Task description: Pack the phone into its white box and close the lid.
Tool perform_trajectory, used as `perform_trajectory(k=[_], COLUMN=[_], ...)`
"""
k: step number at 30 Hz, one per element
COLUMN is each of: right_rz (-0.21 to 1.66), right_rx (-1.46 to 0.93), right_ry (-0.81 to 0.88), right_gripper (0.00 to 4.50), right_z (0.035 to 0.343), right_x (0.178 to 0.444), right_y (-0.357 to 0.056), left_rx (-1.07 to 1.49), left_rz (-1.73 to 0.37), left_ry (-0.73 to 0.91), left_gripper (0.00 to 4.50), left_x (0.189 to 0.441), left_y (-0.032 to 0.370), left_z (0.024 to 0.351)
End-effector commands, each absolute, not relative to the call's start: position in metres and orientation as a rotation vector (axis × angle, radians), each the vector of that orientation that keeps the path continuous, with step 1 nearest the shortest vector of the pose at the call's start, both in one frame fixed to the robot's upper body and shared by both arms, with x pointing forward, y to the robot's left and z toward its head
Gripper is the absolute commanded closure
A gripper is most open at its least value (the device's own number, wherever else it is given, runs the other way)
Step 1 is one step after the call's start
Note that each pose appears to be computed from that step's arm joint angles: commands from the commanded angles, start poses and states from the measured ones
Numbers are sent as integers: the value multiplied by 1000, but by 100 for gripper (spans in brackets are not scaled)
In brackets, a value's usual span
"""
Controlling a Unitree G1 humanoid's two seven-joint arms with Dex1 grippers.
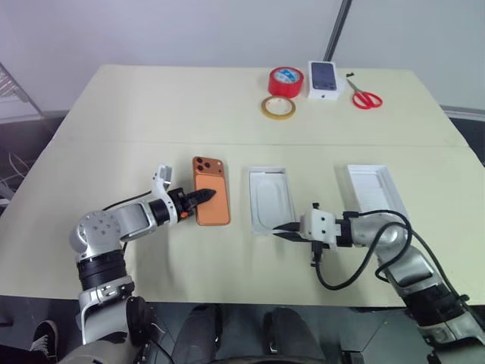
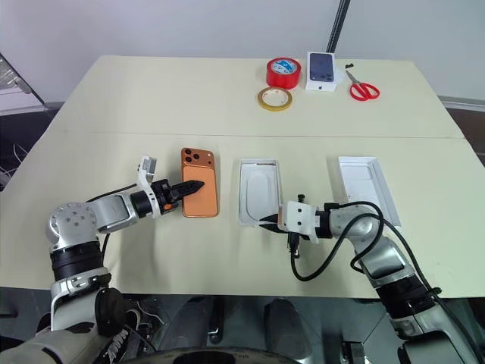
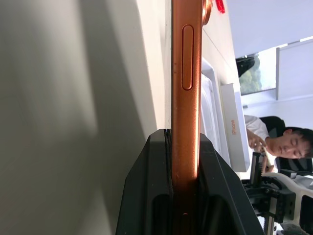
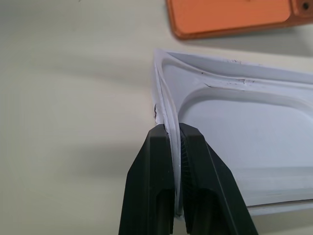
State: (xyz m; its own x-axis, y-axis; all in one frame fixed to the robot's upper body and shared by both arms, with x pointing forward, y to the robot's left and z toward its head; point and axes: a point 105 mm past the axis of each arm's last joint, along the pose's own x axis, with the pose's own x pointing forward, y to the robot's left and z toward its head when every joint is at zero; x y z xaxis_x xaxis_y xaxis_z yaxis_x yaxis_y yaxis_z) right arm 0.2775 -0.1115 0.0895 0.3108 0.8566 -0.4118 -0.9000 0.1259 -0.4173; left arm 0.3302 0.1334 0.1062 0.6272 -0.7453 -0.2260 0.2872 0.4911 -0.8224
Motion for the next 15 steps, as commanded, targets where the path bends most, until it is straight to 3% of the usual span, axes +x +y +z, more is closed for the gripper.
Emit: perform_trajectory(k=[1, 12, 13, 14, 15], right_rz=[1289, 1347, 1352, 1356, 1369], right_rx=[-655, -706, -701, -699, -678], right_ry=[42, 83, 104, 111, 120], right_gripper=[443, 443, 372, 348, 296], right_z=[95, 78, 75, 74, 75], right_x=[279, 284, 283, 282, 280], right_y=[-98, -66, -67, -68, -68], left_rx=[-847, -837, -839, -841, -840], left_rz=[-735, -751, -752, -753, -755], left_ry=[555, 546, 544, 544, 547], left_gripper=[450, 450, 450, 450, 450], left_x=[336, 337, 337, 337, 336], left_y=[127, 122, 122, 123, 124], left_z=[129, 134, 134, 135, 135])
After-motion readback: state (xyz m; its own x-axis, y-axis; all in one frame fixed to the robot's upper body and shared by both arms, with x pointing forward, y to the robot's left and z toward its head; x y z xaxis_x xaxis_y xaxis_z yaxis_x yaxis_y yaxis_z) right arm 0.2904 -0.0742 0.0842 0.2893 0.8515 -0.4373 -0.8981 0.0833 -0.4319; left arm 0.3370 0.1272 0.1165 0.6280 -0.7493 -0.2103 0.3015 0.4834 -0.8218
